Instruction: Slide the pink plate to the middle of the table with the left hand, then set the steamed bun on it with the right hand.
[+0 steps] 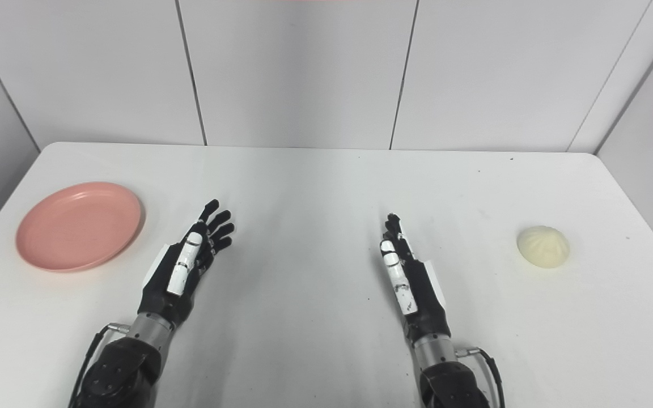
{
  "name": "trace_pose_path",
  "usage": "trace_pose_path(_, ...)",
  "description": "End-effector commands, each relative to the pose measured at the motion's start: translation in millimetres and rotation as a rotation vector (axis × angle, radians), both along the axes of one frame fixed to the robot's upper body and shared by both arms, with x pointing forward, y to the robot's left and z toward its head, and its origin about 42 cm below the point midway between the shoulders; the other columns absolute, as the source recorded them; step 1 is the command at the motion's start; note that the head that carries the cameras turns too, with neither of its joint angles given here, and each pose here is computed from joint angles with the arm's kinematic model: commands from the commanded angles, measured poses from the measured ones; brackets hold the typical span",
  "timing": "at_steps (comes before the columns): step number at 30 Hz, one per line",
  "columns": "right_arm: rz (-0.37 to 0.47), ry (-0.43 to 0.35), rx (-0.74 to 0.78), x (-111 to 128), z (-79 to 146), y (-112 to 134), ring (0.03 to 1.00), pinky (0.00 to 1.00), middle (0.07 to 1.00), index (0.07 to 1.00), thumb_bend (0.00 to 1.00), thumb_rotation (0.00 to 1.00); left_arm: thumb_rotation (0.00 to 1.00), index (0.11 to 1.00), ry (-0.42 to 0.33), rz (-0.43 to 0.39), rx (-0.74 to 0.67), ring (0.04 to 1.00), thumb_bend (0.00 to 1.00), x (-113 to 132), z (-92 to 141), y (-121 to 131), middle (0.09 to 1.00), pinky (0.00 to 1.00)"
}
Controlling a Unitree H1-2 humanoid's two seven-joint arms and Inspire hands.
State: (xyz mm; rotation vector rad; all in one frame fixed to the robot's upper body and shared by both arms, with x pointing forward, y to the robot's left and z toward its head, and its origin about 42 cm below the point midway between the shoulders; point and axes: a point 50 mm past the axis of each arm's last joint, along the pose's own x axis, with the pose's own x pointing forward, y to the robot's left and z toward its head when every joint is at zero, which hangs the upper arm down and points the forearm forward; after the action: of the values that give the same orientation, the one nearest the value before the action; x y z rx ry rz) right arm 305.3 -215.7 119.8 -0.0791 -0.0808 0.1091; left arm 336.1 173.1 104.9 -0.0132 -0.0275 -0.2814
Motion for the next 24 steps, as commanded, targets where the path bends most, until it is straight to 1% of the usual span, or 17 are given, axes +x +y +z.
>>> trace_pose_path(1, 0.009, 0.049, 0.007, -7.7, -17.2, 1.5, 0.985, 1.00, 1.000, 1.000, 0.19, 1.00, 1.00, 0.955, 0.159, -0.015, 0.016, 0.925, 0.50, -20.4, -39.8, -2.2, 0.947, 0.92)
trace_pose_path(8, 0.011, 0.052, 0.001, -7.3, -17.8, 1.3, 0.986, 1.00, 1.000, 1.000, 0.19, 1.00, 1.00, 0.956, 0.157, -0.016, 0.014, 0.925, 0.50, -20.6, -40.1, -2.0, 0.948, 0.92)
trace_pose_path(20, 0.012, 0.053, 0.002, -7.4, -17.9, 2.0, 0.985, 1.00, 1.000, 1.000, 0.21, 1.00, 1.00, 0.955, 0.158, -0.018, 0.019, 0.923, 0.50, -20.5, -40.9, -2.0, 0.948, 0.92)
trace_pose_path(24, 0.014, 0.050, -0.001, -7.2, -18.4, 1.9, 0.987, 1.00, 1.000, 1.000, 0.20, 1.00, 1.00, 0.956, 0.160, -0.017, 0.019, 0.926, 0.50, -20.7, -40.7, -2.1, 0.949, 0.92)
